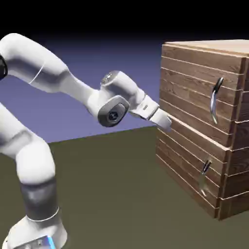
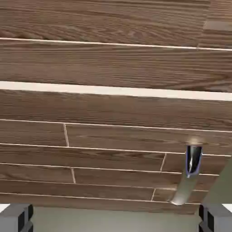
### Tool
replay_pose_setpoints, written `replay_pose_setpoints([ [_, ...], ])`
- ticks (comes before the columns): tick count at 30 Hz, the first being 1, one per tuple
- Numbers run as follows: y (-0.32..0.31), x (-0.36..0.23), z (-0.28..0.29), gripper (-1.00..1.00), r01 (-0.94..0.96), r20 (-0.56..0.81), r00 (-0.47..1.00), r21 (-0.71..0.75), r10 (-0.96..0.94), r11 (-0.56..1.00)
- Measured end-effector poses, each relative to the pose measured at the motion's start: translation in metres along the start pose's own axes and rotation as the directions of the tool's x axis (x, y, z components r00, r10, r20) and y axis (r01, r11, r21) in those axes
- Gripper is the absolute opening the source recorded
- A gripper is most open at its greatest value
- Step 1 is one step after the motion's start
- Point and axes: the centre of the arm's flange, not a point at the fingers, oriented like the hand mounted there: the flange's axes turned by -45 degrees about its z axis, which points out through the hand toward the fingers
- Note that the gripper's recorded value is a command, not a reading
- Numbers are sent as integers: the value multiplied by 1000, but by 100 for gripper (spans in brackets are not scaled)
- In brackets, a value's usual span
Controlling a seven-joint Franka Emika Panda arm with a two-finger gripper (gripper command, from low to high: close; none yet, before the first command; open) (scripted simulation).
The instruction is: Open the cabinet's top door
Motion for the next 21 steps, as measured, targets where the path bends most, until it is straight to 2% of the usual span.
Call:
replay_pose_setpoints([
  [21, -9, 58, -69, 100, 70, -251, 965, -6, -70, 998],
])
